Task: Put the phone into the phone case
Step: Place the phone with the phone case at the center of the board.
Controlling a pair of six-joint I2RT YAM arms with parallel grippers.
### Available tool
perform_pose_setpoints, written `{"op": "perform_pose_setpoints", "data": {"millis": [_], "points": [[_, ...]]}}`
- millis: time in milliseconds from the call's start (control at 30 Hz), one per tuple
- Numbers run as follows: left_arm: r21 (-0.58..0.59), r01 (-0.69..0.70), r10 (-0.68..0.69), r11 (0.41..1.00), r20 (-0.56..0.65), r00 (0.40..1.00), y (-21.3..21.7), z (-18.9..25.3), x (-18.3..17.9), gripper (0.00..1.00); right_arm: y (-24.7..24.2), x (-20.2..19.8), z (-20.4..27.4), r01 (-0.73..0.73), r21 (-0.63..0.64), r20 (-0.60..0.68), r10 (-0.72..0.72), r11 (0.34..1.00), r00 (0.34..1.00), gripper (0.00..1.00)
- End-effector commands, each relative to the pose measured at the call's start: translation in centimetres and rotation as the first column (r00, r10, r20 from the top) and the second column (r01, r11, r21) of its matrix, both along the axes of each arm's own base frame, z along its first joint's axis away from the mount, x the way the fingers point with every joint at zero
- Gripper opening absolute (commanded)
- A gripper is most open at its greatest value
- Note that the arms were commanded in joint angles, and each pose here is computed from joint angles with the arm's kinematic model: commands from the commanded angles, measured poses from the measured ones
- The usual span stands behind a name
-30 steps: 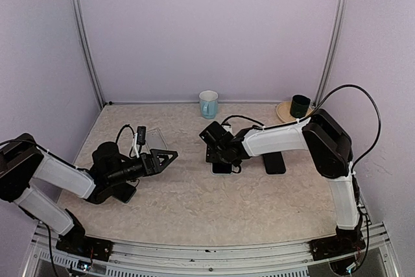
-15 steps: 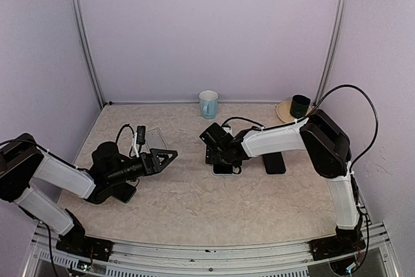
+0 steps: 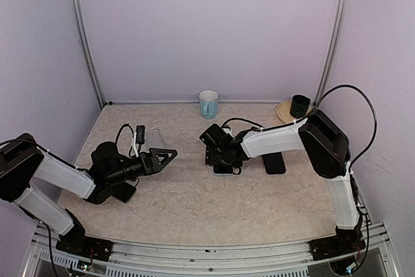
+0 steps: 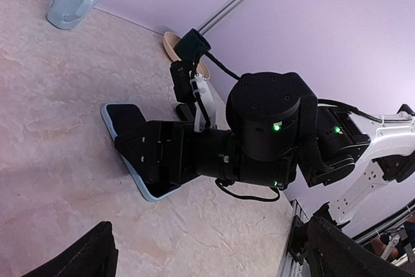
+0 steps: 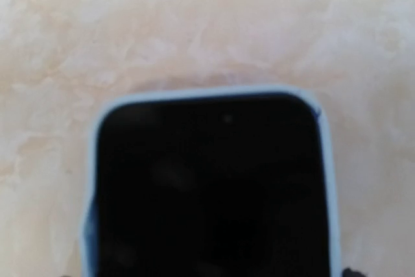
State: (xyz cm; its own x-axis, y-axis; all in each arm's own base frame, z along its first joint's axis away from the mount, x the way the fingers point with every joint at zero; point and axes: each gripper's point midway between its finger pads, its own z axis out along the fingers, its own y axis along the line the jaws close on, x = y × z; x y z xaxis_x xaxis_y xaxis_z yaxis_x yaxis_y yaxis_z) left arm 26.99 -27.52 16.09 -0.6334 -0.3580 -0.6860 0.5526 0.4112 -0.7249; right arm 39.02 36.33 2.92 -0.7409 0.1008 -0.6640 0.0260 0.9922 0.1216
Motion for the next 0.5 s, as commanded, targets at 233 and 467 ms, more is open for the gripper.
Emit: {"op": "perform_pose_setpoints", "data": {"millis": [233, 467], "points": [[-0.015, -0.014, 0.014, 1.000, 0.007, 1.000, 0.5, 0.2, 0.1, 0.99, 0.1, 1.2, 1.4, 0.014, 0.017, 0.035, -0.014, 1.000, 0.999, 0.93], [0.002, -0.057, 0.057, 0.998, 0.016, 0.998, 1.2, 0.6, 0.6, 0.99, -0.1, 1.3, 4.2, -0.026, 0.009, 0.085, 0.025, 1.000, 0.996, 1.00]]}}
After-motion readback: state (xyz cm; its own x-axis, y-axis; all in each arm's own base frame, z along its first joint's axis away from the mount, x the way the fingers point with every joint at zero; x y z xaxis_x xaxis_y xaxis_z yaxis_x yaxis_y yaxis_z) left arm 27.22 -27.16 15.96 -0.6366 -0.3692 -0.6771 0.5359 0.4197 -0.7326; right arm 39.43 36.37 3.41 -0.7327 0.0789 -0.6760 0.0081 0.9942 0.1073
